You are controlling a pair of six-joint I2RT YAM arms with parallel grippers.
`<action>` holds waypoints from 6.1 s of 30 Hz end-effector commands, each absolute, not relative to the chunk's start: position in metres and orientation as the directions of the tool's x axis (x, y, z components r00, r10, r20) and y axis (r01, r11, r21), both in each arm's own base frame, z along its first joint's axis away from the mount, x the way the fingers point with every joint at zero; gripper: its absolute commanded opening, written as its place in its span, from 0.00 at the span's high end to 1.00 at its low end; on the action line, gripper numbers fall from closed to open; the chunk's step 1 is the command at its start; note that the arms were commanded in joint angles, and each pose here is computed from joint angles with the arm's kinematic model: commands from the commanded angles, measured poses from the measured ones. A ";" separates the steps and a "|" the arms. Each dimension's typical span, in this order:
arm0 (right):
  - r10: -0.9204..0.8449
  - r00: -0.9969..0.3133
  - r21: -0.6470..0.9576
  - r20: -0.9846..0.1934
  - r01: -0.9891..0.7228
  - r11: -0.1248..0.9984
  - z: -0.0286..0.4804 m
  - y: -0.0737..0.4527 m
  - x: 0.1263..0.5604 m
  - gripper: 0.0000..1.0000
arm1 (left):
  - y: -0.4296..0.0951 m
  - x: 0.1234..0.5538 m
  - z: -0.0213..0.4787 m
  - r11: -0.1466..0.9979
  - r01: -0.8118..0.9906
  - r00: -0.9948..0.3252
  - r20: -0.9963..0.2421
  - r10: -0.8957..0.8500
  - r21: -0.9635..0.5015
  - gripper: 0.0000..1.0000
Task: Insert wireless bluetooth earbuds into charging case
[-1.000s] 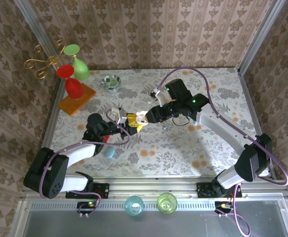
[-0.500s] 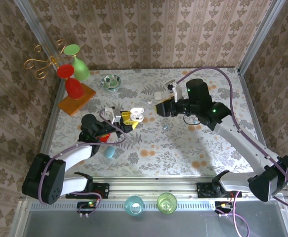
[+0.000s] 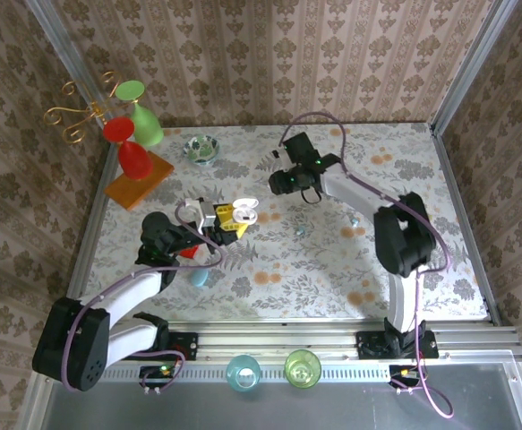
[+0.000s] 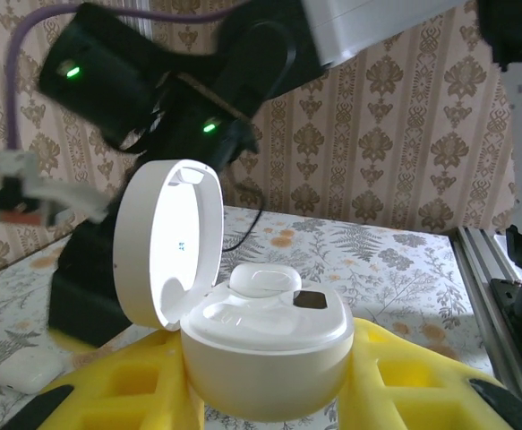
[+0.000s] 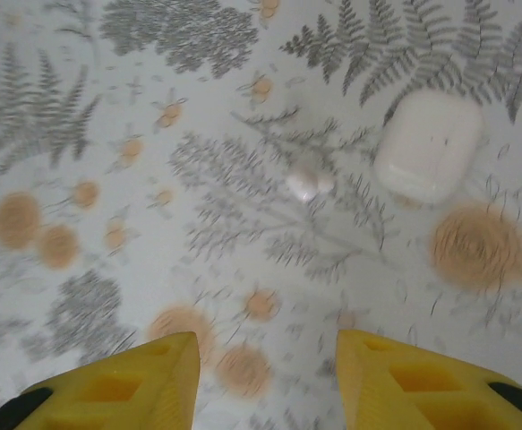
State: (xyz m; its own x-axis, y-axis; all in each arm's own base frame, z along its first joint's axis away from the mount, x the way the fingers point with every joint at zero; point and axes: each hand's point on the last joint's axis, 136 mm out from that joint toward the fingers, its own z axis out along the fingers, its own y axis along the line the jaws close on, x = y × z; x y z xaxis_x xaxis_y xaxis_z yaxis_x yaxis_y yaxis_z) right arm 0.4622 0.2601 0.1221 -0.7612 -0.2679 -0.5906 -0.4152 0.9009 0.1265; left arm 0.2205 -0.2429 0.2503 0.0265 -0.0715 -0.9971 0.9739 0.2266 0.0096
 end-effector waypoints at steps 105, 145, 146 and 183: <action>-0.107 -0.615 0.487 -0.781 -0.708 0.511 0.306 0.363 0.316 0.82 | -0.236 0.277 0.250 0.486 0.864 0.182 -0.982 -0.052 0.134 0.84; -0.130 -0.718 0.521 -0.683 -0.605 0.603 0.253 0.382 0.332 0.66 | -0.225 0.278 0.263 0.568 0.811 0.214 -0.975 -0.063 0.141 0.84; -0.129 -0.712 0.512 -0.691 -0.607 0.607 0.255 0.380 0.333 0.64 | -0.225 0.278 0.262 0.567 0.812 0.213 -0.975 -0.062 0.141 0.84; -0.078 -0.654 0.401 -0.753 -0.549 0.734 0.290 0.340 0.363 0.46 | -0.237 0.250 0.264 0.423 0.881 0.263 -0.962 -0.073 0.209 0.84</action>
State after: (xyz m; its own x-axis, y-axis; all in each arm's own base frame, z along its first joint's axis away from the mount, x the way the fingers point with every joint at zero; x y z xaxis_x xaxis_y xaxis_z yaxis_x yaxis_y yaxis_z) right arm 0.3634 0.3428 0.2954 -0.6258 -0.0510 -0.7783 -0.5690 0.7124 0.4109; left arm 0.2584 -0.2379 0.2517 0.1948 -0.0555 -0.9793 0.8848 0.4409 0.1510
